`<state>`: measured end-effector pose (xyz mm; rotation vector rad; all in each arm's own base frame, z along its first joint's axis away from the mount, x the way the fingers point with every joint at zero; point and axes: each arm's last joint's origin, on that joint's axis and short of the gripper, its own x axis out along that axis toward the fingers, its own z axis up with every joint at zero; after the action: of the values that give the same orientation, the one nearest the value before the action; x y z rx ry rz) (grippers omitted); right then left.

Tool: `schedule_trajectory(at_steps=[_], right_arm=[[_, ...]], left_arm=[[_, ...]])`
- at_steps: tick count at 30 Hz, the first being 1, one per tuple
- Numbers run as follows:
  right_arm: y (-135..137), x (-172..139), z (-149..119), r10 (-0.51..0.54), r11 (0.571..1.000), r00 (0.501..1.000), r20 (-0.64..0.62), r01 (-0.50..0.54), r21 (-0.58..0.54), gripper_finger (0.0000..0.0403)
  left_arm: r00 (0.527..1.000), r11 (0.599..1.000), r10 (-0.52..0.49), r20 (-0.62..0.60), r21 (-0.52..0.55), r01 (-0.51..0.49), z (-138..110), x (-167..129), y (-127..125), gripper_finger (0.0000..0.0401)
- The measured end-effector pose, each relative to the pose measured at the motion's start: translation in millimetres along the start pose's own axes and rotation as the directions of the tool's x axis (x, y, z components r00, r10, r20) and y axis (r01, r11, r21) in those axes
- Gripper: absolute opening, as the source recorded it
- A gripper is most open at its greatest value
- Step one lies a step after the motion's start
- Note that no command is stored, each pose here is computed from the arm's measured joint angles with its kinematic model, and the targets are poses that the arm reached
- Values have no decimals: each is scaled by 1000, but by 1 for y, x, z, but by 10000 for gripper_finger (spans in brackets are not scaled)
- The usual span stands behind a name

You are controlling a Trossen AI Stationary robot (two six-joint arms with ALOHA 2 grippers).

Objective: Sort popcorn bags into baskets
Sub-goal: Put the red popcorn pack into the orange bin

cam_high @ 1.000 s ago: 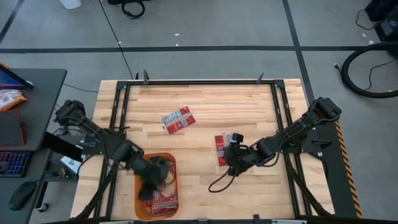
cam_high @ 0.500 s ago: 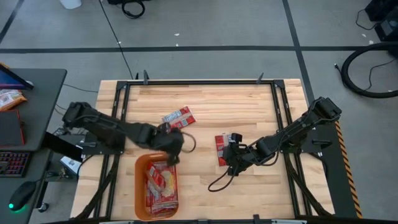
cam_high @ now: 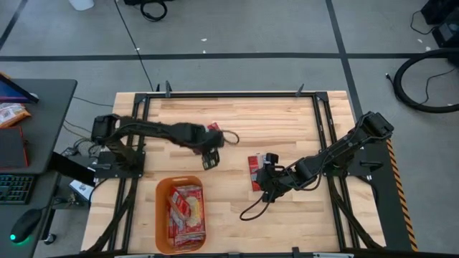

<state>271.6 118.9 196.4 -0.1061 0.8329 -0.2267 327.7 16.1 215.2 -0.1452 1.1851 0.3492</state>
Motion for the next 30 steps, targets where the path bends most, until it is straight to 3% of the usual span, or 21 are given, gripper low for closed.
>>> schedule_trajectory(at_steps=[6,9,15,24,30], right_arm=[[1,0,0,4,1000,1000,3,-4,-12,178],[1,0,0,7,1000,1000,4,-7,-18,178],[1,0,1,11,1000,1000,13,-11,-19,178],[3,-1,1,22,1000,1000,16,-22,-19,178],[3,-1,2,23,1000,1000,19,-22,-17,178]], left_arm=[[999,996,33,-43,-77,-36,10,27,43,220],[998,991,-2,-68,-134,-7,13,41,62,218],[988,985,-3,-153,-173,-24,9,75,83,217],[982,988,-3,-188,-153,-27,7,91,84,206],[982,999,1,-188,-44,-10,7,90,71,125]])
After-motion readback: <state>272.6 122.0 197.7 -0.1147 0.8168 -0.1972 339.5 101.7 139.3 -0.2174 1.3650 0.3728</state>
